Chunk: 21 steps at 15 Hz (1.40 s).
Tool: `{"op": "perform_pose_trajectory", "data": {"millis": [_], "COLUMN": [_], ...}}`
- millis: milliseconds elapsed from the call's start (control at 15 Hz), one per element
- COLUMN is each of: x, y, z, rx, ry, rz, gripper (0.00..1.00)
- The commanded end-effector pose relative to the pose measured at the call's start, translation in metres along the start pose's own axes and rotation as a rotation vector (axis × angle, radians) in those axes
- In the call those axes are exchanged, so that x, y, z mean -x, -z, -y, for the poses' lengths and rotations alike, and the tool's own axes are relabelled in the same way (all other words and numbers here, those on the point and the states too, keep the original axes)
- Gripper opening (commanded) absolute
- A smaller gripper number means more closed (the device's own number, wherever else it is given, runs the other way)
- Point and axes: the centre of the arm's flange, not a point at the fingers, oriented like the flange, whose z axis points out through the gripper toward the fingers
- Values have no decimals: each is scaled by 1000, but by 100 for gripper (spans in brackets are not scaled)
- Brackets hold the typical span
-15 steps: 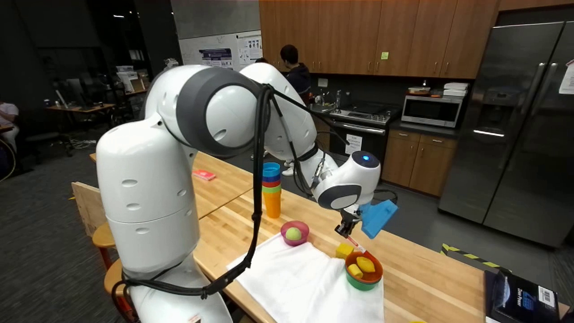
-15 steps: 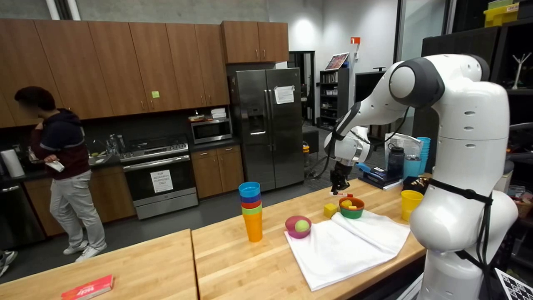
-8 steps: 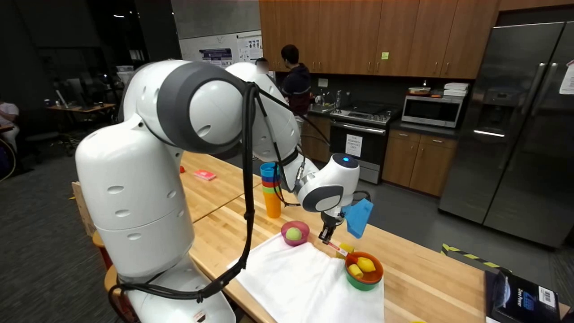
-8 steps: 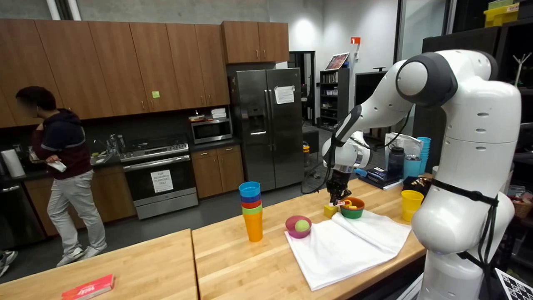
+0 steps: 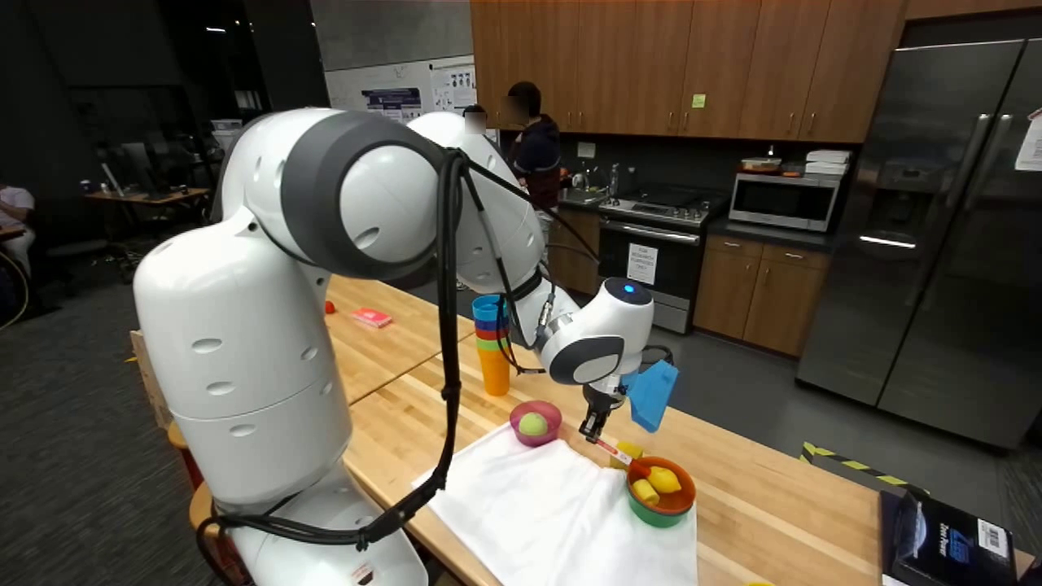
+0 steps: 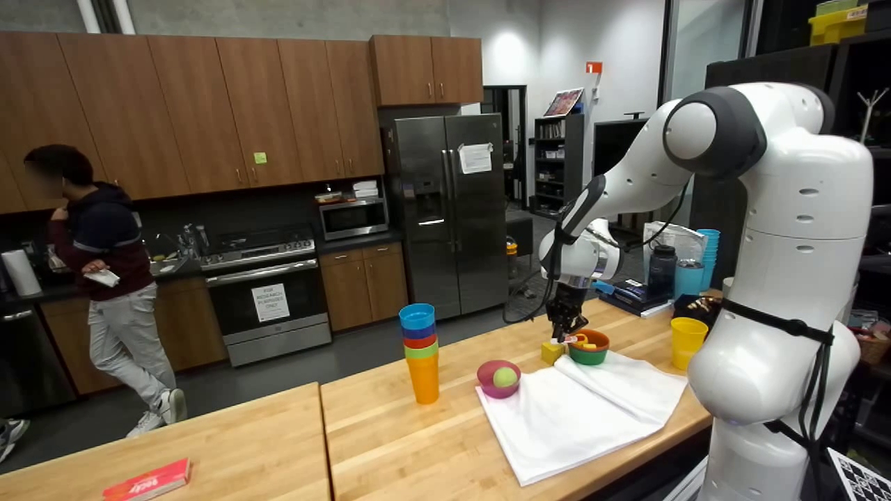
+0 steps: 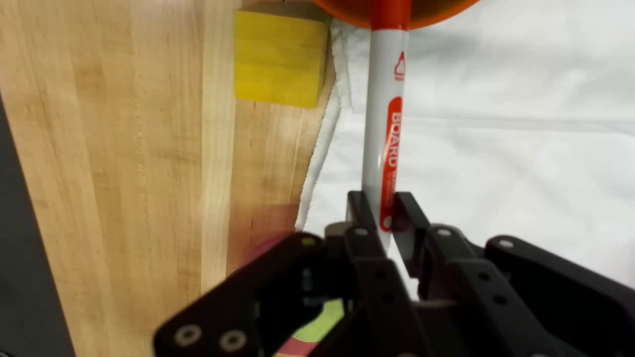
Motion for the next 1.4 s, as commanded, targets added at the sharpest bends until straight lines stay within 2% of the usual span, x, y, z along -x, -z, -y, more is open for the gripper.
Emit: {"op": "perform_pose_trajectory", "data": {"millis": [0,867,933,1133,1333], "x": [0,0,0,-12,-24], "y": [0,0,0,6,13], "z": [0,0,0,8,15], "rx": [0,0,0,-30,-94], "ry": [0,1,1,88,270], "rz": [0,0,0,4,44], "gripper": [17,17,4,4,4]}}
